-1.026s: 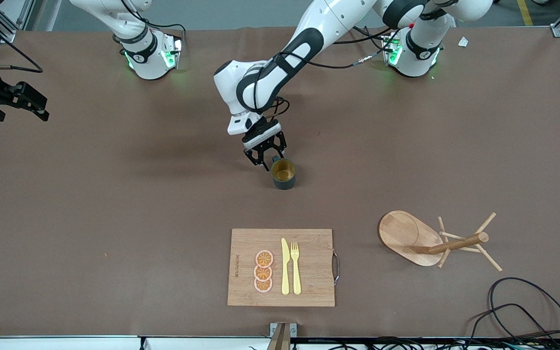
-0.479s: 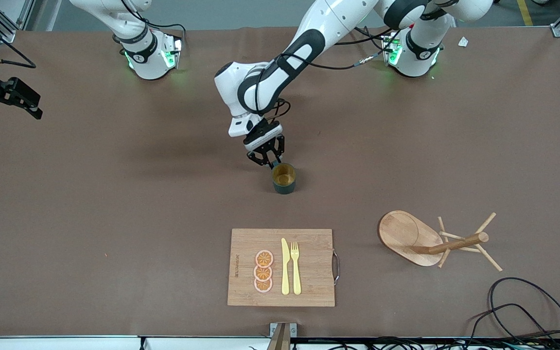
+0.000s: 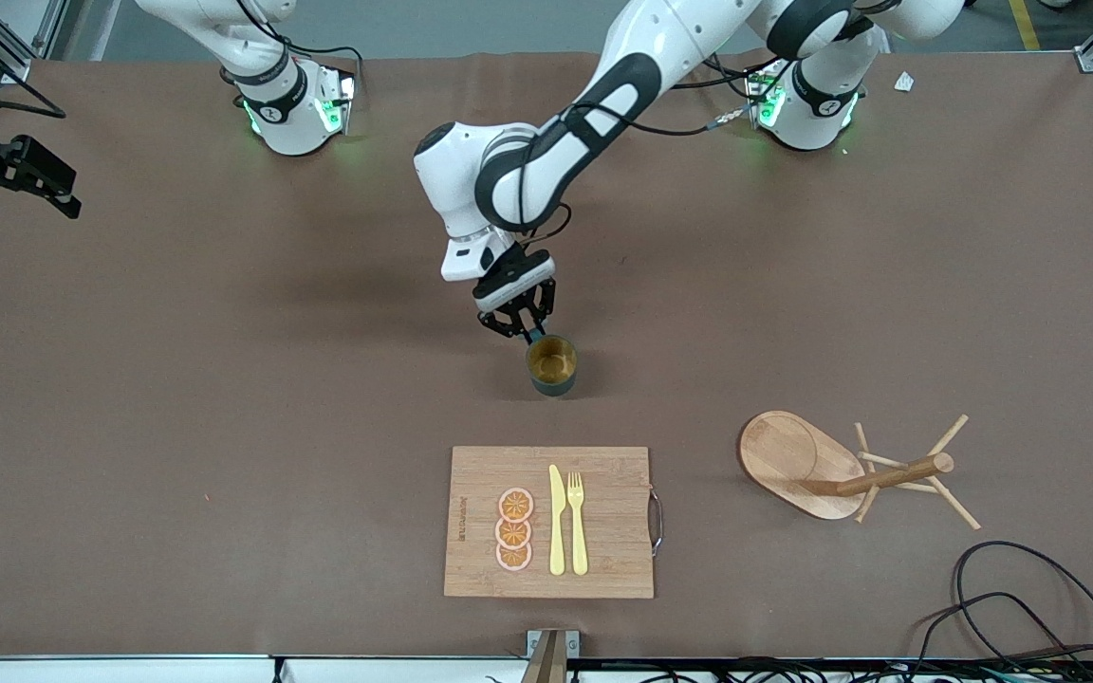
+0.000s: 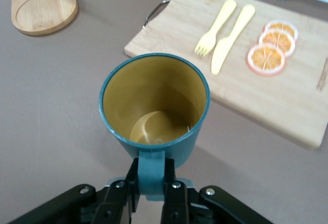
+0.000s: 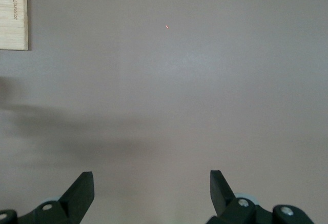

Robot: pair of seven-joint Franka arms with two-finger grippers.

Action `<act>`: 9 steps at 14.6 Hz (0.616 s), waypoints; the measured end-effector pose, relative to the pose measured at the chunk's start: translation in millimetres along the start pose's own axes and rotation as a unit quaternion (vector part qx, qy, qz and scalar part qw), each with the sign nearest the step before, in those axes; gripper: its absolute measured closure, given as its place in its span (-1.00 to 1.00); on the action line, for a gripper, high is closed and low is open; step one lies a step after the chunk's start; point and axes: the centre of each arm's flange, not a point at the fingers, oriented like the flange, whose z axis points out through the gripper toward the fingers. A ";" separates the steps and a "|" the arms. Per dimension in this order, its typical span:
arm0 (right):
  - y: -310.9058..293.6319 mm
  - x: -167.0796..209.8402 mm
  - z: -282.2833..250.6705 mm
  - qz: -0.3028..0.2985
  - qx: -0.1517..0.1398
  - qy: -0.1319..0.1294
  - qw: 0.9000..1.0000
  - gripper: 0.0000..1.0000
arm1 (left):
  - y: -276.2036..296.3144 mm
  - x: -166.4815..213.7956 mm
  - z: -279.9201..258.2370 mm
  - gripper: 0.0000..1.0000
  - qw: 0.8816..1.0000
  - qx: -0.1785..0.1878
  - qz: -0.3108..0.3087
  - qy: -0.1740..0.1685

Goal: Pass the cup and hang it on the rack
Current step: 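Lift the mug with the left gripper toward the wooden rack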

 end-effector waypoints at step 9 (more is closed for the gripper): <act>-2.8 -1.9 -6.7 -0.003 0.000 -0.003 1.000 -1.00 | -47.9 257.3 -55.7 0.58 0.964 -0.045 -0.143 -0.218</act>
